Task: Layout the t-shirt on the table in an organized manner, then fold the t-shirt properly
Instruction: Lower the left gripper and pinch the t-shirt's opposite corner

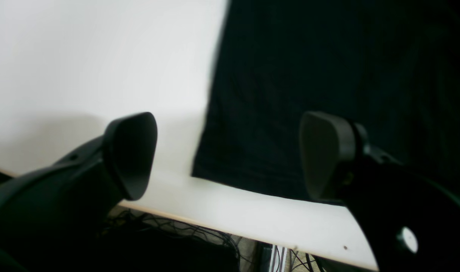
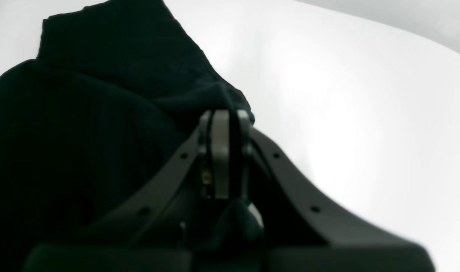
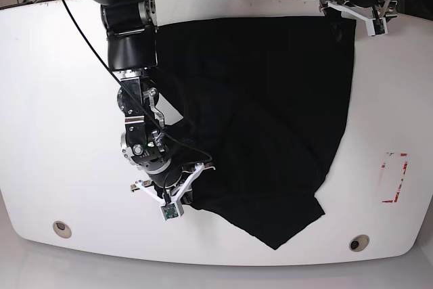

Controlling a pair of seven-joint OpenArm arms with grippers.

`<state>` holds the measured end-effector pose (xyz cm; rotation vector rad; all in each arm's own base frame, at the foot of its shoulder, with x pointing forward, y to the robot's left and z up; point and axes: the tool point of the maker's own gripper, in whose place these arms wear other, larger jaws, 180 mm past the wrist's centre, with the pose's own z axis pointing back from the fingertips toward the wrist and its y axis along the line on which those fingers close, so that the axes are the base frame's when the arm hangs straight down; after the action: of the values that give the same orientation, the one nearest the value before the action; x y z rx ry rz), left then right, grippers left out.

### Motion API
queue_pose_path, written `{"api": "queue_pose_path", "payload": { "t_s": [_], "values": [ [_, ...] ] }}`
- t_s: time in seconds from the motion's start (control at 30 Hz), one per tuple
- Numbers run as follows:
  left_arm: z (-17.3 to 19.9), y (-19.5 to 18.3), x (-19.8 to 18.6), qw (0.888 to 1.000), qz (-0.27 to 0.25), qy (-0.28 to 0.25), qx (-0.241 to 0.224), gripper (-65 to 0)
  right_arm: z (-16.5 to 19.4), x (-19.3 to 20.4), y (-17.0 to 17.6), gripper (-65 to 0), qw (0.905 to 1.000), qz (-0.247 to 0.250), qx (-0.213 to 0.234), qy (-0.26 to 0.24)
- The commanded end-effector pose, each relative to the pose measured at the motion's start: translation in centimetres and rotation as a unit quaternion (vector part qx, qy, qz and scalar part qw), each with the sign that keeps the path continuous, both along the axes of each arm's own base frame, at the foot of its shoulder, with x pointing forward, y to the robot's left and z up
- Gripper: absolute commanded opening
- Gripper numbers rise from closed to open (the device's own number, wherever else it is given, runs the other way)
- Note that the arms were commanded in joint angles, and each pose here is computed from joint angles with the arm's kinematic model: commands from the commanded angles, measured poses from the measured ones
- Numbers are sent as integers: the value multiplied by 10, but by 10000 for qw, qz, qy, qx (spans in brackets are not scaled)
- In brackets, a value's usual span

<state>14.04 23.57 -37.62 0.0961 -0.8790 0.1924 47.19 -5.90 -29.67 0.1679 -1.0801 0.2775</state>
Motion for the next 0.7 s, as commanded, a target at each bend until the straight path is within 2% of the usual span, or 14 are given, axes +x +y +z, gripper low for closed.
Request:
{"api": "queue_pose_path", "payload": {
  "t_s": [0.0, 0.23, 0.4, 0.67],
  "values": [
    [9, 5, 3, 9999, -6, -151, 65, -88, 22, 8, -2, -650, 9994, -2, 46, -345],
    [6, -8, 15, 9985, -492, -212, -57, -88, 20, 7, -3, -650, 9995, 1, 49, -328],
    [-8, -10, 7, 9984, -529, 125, -168, -90, 19, 7, -3, -650, 9995, -4, 67, -319],
    [-14, -9, 9, 9982, -511, 257, -189, -92, 19, 7, -6, -650, 9995, -14, 48, -326]
  ]
}}
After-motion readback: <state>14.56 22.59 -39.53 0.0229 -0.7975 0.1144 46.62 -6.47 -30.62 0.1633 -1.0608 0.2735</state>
